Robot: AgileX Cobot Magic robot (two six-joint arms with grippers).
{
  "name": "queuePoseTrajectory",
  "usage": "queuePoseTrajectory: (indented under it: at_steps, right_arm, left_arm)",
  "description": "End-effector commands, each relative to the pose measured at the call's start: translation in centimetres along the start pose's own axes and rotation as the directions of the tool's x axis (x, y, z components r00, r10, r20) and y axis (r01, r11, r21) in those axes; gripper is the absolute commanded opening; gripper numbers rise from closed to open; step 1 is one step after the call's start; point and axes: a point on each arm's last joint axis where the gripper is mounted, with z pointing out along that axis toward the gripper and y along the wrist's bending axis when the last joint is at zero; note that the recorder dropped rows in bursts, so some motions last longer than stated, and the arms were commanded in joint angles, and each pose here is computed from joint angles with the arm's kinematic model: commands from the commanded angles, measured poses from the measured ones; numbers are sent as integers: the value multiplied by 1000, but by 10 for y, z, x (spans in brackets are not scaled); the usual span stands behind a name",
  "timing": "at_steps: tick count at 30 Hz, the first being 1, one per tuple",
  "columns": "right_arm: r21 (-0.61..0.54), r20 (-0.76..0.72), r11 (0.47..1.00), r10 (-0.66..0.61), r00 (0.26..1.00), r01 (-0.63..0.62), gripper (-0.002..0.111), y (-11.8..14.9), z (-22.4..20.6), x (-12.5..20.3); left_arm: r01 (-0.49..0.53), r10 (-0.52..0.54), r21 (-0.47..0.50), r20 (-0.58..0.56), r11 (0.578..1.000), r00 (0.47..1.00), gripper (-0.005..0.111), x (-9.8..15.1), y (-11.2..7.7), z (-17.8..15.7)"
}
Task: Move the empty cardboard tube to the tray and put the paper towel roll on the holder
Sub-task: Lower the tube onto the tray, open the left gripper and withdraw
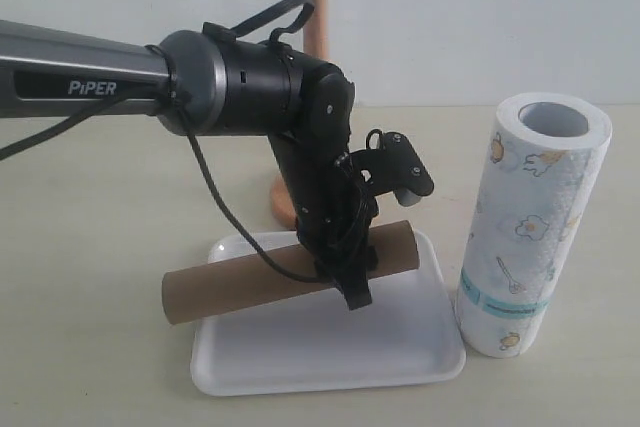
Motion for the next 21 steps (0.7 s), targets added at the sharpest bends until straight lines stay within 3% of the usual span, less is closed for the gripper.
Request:
queuePoseTrajectory:
  at_steps: [1, 4, 7, 15, 21]
  right_arm:
    - [4, 15, 1000, -2, 1000, 2, 0, 0, 0, -1]
    - [4, 15, 1000, -2, 1000, 2, 0, 0, 0, -1]
    - [4, 15, 1000, -2, 1000, 2, 0, 0, 0, -1]
    - [4, 15, 1000, -2, 1000, 2, 0, 0, 0, -1]
    - [4, 15, 1000, -2, 1000, 2, 0, 0, 0, -1]
  left_arm:
    - [20, -20, 7, 49, 1000, 999, 17, -6, -2, -1]
    - [55, -58, 34, 78, 998, 995, 47, -9, -4, -1]
    - [58, -61, 38, 80, 998, 995, 60, -9, -4, -1]
    - [104, -106, 35, 72, 994, 992, 67, -9, -4, -1]
    - [82, -83, 32, 23, 996, 996, 57, -9, -2, -25]
